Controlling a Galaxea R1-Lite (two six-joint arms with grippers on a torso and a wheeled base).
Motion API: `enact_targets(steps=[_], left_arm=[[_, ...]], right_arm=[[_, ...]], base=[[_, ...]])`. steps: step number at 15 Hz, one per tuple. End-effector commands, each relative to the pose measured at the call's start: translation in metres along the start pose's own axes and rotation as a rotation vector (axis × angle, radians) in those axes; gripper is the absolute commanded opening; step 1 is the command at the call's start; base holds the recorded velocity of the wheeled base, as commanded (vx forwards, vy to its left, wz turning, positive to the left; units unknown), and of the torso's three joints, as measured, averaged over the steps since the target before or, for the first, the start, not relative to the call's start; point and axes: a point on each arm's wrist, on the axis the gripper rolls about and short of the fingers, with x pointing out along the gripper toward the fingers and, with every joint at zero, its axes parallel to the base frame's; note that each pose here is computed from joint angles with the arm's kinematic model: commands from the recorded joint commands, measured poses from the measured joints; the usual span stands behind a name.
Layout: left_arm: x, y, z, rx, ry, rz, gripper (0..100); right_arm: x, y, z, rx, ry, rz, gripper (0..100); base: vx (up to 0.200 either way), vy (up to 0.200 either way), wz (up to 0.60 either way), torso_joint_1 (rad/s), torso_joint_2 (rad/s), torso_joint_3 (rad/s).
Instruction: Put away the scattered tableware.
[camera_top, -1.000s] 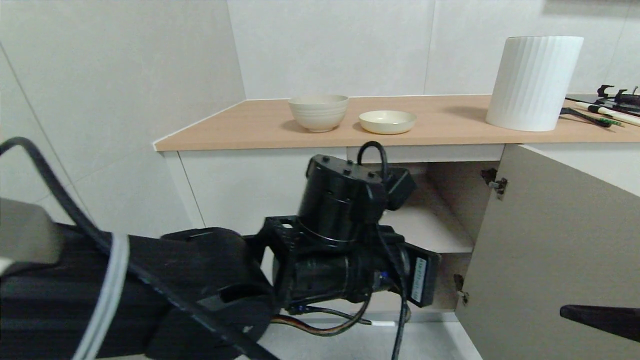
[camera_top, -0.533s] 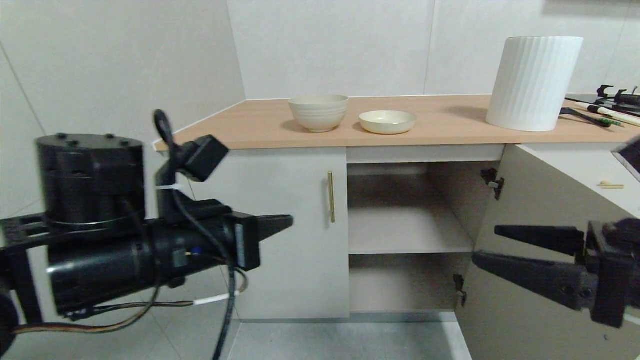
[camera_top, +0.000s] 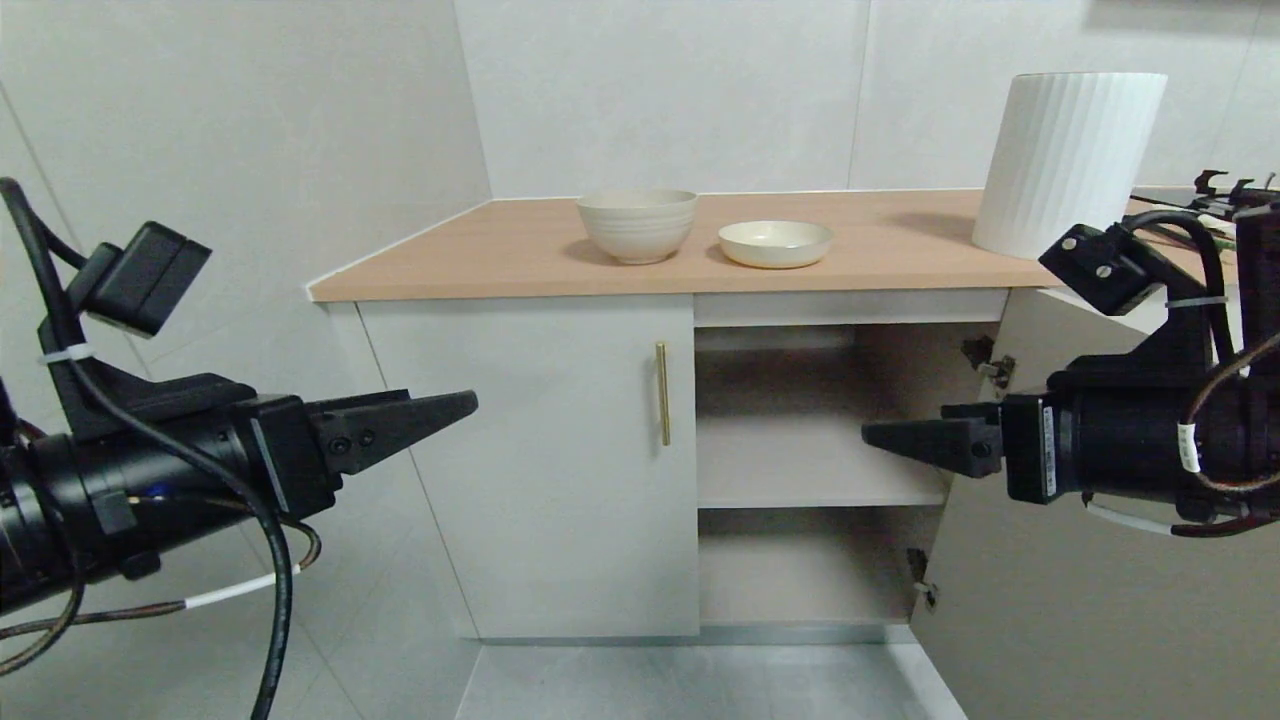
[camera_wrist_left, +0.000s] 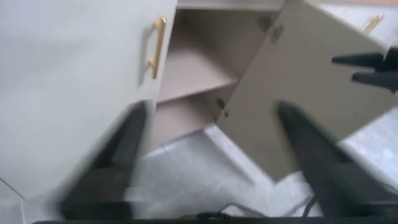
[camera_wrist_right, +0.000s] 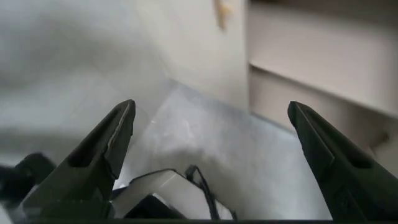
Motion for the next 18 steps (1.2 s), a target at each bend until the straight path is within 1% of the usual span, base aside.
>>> enact_targets(steps=[1, 2, 3, 8, 10, 12, 15, 18], left_arm=[[-0.0016, -0.0013, 0.0050, -0.003, -0.021, 0.000, 100], [-0.0034, -0.0028, 0.0082, -0.003, -0.035, -0.005, 100], [-0.0039, -0.0033, 0.0092, -0.002, -0.039, -0.006, 100], [-0.0031, -0.0031, 0.0093, -0.002, -0.036, -0.010, 100], [-0.0028, -0.0026, 0.0090, -0.003, -0.034, -0.007, 100], [-0.0015, -0.0021, 0.0085, -0.005, -0.029, -0.008, 100], [-0.0017, -0.0017, 0.0091, -0.006, -0.032, -0.005, 100], [-0.0018, -0.0005, 0.0105, -0.007, -0.036, 0.001, 100]], right_arm=[[0.0030, 0.0013, 0.0105, 0.036, 0.004, -0.031, 100], [0.0017, 0.0028, 0.0146, 0.075, 0.007, -0.055, 100], [0.0016, 0.0026, 0.0147, 0.077, 0.006, -0.064, 100], [-0.0005, 0.0030, 0.0151, 0.077, 0.000, -0.074, 100], [-0.0009, 0.0030, 0.0147, 0.076, 0.002, -0.074, 100], [-0.0040, 0.0073, 0.0131, 0.068, 0.002, -0.057, 100], [-0.0042, 0.0066, 0.0071, 0.067, 0.015, -0.049, 100], [-0.0068, 0.0069, 0.0079, 0.065, 0.006, -0.052, 100]], base=[[0.000, 0.000, 0.00, 0.000, 0.00, 0.000], [0.000, 0.000, 0.00, 0.000, 0.00, 0.000], [0.000, 0.000, 0.00, 0.000, 0.00, 0.000], [0.000, 0.000, 0.00, 0.000, 0.00, 0.000], [0.200, 0.000, 0.00, 0.002, 0.00, 0.000], [0.200, 0.000, 0.00, 0.005, 0.00, 0.005], [0.200, 0.000, 0.00, 0.007, 0.00, 0.006], [0.200, 0.000, 0.00, 0.005, 0.00, 0.001]])
